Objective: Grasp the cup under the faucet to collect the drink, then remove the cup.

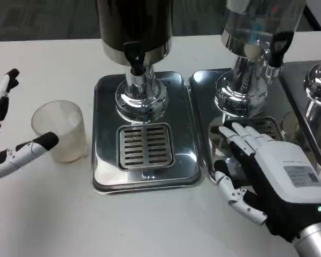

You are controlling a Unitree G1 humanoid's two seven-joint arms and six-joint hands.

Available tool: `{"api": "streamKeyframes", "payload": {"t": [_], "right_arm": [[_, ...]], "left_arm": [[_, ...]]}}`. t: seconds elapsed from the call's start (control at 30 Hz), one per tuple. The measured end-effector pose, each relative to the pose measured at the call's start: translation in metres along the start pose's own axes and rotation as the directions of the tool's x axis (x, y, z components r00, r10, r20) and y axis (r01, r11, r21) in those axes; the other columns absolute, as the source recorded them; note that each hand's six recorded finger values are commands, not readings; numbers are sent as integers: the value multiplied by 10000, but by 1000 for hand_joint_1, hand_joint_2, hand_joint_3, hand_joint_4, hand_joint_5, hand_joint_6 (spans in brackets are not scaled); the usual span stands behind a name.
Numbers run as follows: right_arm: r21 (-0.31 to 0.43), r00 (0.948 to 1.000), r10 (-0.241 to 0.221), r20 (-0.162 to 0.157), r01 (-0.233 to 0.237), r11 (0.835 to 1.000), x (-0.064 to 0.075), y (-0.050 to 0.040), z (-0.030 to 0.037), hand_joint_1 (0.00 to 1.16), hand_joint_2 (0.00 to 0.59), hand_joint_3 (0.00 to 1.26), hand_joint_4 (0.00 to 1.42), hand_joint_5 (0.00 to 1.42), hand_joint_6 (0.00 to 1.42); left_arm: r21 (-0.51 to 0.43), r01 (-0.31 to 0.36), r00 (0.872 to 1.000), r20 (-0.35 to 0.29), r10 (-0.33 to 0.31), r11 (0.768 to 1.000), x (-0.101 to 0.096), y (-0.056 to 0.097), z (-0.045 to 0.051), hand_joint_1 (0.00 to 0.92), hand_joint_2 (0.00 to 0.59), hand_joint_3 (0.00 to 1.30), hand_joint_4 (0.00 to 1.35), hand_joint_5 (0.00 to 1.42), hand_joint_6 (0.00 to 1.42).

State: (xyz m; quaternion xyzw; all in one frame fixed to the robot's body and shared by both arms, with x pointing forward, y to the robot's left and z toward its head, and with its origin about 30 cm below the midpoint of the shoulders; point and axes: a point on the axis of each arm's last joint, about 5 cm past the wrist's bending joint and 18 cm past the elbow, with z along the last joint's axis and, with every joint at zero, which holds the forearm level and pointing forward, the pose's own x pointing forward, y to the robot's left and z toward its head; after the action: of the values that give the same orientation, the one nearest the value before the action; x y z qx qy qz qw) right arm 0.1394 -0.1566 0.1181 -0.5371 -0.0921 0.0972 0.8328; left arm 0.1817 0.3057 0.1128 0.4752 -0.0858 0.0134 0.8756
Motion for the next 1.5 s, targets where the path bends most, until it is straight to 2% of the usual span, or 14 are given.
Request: {"api": "streamKeyframes", "payload": {"t": [0.1,0.3,0.53,0.77,0.93,1.13,1.27,1.5], "right_arm": [[67,10000,-26,42,26,10000,11,6,16,77,490,146,77,91,112],[217,9995,-143,267,137,9997,64,11,70,82,490,156,84,116,123],[265,9988,-142,476,129,9996,91,16,104,84,490,156,96,129,127],[375,9981,-164,600,142,9992,113,22,136,85,490,156,96,130,128],[623,9987,-32,517,0,9981,120,17,167,85,490,156,96,130,128],[687,9983,-113,572,74,9976,104,-33,200,86,490,156,96,130,137],[789,9988,-31,481,-7,9969,94,-35,206,86,490,156,96,131,140],[879,9983,-62,574,12,9961,90,-60,231,77,493,156,103,131,142]], "left_arm": [[-139,86,9999,-143,-88,9999,36,-19,-39,0,0,0,0,0,154],[-264,455,9962,-730,-473,9986,121,-43,-176,0,0,0,0,0,107],[-413,1040,9908,-827,-1072,9937,148,-96,-253,0,0,0,0,0,87],[-486,1508,9813,-1131,-1555,9874,175,-130,-296,0,0,0,0,0,94],[-389,1723,9763,-1264,-1759,9843,189,-123,-317,0,0,0,0,0,108],[-88,1864,9737,-1318,-1860,9824,247,-98,-317,94,0,0,0,14,159],[126,2075,9692,-1385,-2038,9782,259,-128,-317,142,2,0,0,34,184],[359,1973,9706,-1474,-1901,9797,305,-146,-309,166,2,0,0,49,192]]}}
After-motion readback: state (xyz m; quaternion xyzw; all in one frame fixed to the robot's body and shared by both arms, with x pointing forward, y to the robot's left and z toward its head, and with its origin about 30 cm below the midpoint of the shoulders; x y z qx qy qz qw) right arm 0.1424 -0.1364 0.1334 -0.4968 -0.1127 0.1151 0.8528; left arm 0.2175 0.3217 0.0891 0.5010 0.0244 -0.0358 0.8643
